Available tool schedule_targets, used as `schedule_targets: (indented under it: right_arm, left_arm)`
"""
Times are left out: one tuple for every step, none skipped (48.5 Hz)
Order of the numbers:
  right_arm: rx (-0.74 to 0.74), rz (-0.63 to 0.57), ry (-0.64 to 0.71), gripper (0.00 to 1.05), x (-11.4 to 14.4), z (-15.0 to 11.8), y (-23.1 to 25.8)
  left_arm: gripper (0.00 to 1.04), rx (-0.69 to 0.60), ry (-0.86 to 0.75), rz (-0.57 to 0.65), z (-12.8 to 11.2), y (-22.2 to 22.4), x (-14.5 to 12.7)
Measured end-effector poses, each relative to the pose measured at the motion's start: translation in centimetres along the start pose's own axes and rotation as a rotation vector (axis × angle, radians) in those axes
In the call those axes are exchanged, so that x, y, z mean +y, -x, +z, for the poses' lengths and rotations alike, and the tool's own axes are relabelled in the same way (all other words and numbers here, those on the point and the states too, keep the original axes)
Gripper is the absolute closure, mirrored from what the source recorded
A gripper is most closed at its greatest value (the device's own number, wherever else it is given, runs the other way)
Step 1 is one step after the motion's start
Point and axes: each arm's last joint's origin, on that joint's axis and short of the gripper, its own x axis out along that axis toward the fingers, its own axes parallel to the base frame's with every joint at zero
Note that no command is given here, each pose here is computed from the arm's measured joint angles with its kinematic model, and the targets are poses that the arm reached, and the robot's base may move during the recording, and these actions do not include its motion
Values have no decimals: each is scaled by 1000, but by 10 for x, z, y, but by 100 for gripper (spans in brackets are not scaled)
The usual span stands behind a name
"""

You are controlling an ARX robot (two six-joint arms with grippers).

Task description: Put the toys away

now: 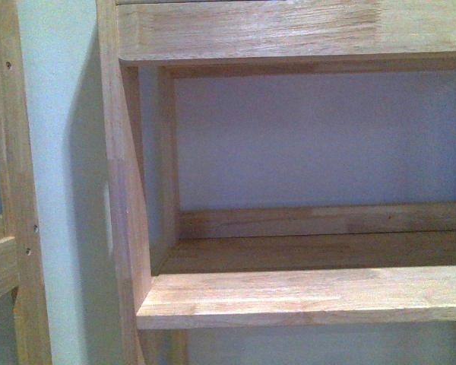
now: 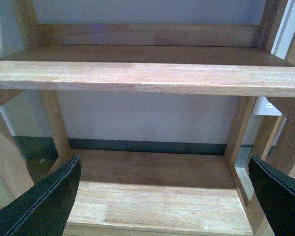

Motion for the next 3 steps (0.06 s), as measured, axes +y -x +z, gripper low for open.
schedule_targets:
  right_arm:
    - [0,0,0,0,0,0,0]
    - [0,0,0,0,0,0,0]
    - [0,0,0,0,0,0,0]
  left_arm:
    - [6,0,0,0,0,0,0]
    - [6,0,0,0,0,0,0]
    - [6,0,0,0,0,0,0]
